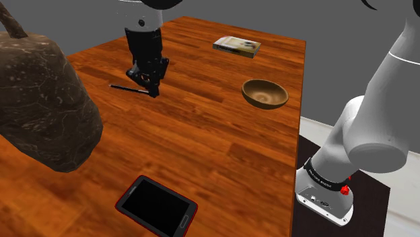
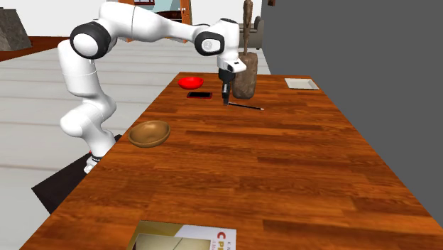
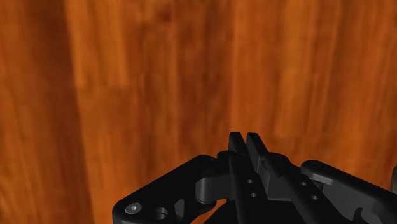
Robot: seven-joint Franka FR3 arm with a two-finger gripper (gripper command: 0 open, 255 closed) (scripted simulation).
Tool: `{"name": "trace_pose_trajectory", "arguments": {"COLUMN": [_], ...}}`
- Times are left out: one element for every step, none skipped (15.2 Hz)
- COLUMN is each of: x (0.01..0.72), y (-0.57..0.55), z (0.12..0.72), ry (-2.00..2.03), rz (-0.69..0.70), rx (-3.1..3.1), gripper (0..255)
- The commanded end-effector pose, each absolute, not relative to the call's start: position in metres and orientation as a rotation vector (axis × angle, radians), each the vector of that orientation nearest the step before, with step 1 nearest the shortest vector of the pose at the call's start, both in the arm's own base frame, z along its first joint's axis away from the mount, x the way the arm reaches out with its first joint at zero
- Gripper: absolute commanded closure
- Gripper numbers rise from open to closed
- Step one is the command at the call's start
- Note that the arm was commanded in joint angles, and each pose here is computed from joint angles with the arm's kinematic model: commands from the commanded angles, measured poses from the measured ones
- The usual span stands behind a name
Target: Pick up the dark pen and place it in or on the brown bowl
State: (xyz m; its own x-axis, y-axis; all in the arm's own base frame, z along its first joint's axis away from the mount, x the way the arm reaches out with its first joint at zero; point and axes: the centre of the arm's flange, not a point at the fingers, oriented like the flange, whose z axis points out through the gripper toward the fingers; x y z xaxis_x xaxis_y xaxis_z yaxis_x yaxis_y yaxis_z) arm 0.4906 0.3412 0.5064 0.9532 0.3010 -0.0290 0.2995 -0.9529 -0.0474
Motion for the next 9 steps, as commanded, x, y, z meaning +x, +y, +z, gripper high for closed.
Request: {"name": "trace_pose_trajectory", "arguments": {"x": [0.49, 0.49, 0.49, 0.49, 0.49, 0.49, 0.49, 0.49, 0.49], "y": [0.341, 0.341, 0.341, 0.341, 0.341, 0.341, 0.341, 0.341, 0.341], "z": [0.517, 0.522, 0.528, 0.533, 0.538, 0.543, 0.549, 0.554, 0.559], "ry": [-0.471, -0.471, -0.471, -0.471, -0.471, -0.471, -0.471, -0.471, -0.471], "rz": [0.056, 0.056, 0.056, 0.056, 0.056, 0.056, 0.056, 0.056, 0.056], "rx": [-3.063, -3.063, -3.063, -3.063, -3.063, -3.063, -3.063, -3.063, -3.063], "gripper": [255, 255, 255, 255, 255, 255, 255, 255, 255]}}
